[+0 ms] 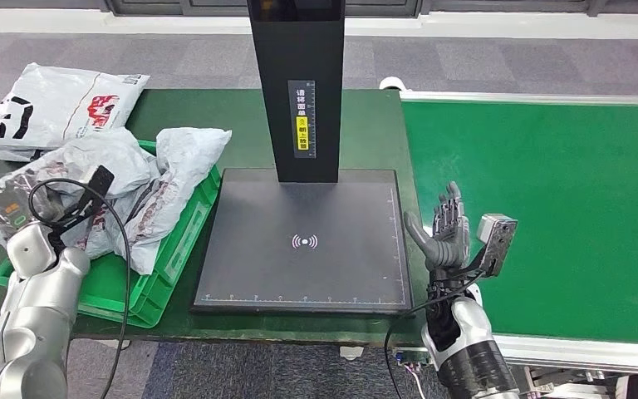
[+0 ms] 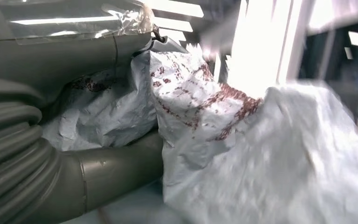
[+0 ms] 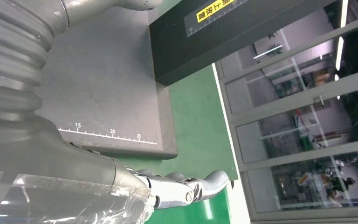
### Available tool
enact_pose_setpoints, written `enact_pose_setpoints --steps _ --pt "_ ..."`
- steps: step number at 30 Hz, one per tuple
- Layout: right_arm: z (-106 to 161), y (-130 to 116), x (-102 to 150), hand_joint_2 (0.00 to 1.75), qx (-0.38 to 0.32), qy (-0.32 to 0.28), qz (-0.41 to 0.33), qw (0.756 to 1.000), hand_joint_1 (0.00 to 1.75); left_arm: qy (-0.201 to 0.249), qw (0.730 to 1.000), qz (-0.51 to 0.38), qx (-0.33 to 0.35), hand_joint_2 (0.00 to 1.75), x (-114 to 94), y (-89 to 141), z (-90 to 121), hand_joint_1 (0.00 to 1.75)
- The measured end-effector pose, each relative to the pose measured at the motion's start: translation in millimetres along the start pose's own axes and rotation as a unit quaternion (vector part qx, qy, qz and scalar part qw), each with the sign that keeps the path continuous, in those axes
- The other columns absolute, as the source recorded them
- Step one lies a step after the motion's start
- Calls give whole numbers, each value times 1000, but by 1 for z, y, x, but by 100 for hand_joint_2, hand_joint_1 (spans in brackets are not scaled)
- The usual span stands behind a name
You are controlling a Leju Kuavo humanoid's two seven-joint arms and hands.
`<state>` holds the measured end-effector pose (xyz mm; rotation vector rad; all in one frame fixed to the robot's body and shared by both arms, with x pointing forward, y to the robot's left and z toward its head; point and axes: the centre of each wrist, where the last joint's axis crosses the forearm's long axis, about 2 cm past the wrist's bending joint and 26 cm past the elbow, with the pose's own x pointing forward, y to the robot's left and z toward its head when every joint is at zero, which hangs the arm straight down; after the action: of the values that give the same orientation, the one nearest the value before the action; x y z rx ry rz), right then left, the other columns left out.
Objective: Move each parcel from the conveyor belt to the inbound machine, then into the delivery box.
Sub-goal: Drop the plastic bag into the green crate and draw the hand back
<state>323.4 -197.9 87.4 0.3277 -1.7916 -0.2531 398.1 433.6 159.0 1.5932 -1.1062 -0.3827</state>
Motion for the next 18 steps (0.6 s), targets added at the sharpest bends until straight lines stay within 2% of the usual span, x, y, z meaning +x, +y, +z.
enact_pose_setpoints --steps 2,5,6,9,13,18 --pt "0 0 0 175 0 0 0 1000 0 -1 1000 1 -4 175 0 -1 0 175" --pt "4 -2 0 175 -1 4 -1 1000 0 -6 999 29 -40 175 0 -8 4 44" --pt "6 -4 0 175 -2 7 0 1000 0 -11 997 55 -55 131 0 -10 6 0" --pt "11 -7 0 175 -7 9 1 1000 0 -22 991 111 -71 0 1 -13 8 0" --pt "12 -8 0 175 -7 12 1 1000 0 -16 986 154 -59 0 3 -13 8 0" --pt "12 -8 1 175 -6 13 0 1000 0 -9 959 282 10 0 5 -6 2 0"
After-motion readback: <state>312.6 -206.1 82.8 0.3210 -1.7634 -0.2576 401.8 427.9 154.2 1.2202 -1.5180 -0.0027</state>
